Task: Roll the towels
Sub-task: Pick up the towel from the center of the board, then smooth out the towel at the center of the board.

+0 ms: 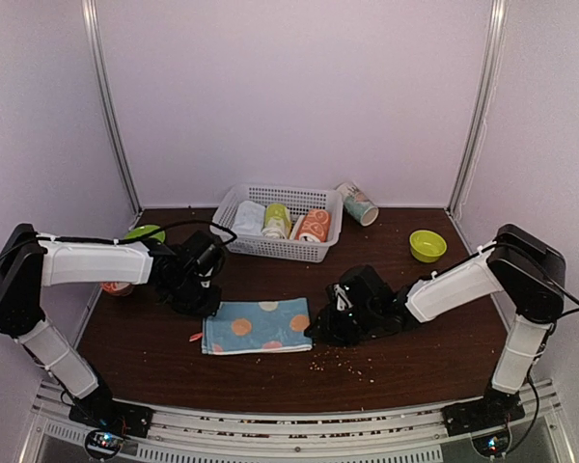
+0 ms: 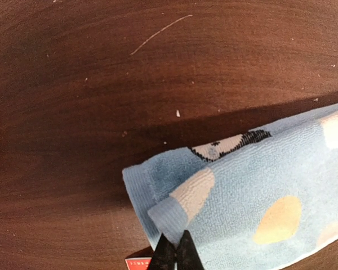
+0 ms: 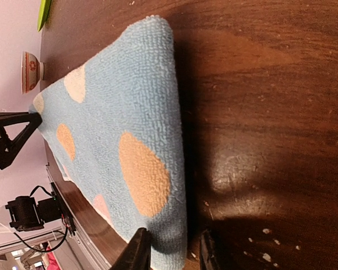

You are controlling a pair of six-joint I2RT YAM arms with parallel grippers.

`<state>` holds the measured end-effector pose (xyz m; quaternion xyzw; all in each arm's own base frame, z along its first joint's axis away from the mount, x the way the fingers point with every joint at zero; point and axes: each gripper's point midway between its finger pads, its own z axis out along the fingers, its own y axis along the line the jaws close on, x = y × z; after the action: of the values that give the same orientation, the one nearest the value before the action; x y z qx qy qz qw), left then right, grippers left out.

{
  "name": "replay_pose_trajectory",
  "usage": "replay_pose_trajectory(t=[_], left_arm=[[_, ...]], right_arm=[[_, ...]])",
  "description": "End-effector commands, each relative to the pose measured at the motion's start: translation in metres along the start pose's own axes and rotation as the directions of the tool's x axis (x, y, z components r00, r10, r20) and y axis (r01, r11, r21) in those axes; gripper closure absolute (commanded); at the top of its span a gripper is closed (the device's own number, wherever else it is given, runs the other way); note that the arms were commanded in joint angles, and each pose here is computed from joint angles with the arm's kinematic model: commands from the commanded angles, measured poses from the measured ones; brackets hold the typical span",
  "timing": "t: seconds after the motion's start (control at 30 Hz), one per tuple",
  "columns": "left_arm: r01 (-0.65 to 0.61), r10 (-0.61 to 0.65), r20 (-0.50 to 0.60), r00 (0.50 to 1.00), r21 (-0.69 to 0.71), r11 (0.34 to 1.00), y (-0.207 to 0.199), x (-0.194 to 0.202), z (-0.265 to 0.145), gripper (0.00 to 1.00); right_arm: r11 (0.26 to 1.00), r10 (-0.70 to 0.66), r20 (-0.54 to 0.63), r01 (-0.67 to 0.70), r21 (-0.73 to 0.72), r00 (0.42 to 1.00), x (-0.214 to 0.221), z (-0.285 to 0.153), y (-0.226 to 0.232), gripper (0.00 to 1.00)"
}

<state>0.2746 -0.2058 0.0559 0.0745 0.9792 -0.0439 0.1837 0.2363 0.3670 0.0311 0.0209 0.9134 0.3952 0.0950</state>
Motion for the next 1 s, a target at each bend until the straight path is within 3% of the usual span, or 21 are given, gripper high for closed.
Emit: replay_pose_trajectory(t=[0.0,0.1,0.23,0.47,0.67,0.97], left_arm=[[-0.011,0.011,0.004,1.000,-0.027,1.000,0.007,0.001,0.007,1.00],[-0.013,0.013,0.003,1.000,-0.029,0.999,0.008,0.001,0.009,1.00],[-0.009,0.009,-0.002,1.000,-0.008,1.000,0.005,0.003,0.010,1.00],[0.007,-0.005,-0.012,1.000,0.157,0.988,-0.031,0.013,0.007,1.00],[-0.019,0.021,-0.006,1.000,0.255,0.967,-0.075,0.017,-0.002,1.00],[-0.032,0.029,0.015,0.999,0.229,0.973,-0.082,0.010,0.000,1.00]], right_arm=[[0.999,0.037,-0.018,-0.037,-0.016,0.999,0.000,0.009,0.000,0.68],[0.999,0.034,-0.024,-0.035,-0.022,0.999,-0.002,0.012,0.003,0.76],[1.000,-0.011,-0.028,0.011,0.024,1.000,-0.004,0.009,0.002,1.00],[0.948,-0.178,-0.042,0.183,0.259,0.983,-0.008,-0.036,-0.025,1.00],[0.883,-0.245,-0.093,0.261,0.389,0.965,0.005,-0.080,-0.056,1.00],[0.816,-0.272,-0.077,0.272,0.510,0.959,-0.001,-0.093,-0.071,1.00]])
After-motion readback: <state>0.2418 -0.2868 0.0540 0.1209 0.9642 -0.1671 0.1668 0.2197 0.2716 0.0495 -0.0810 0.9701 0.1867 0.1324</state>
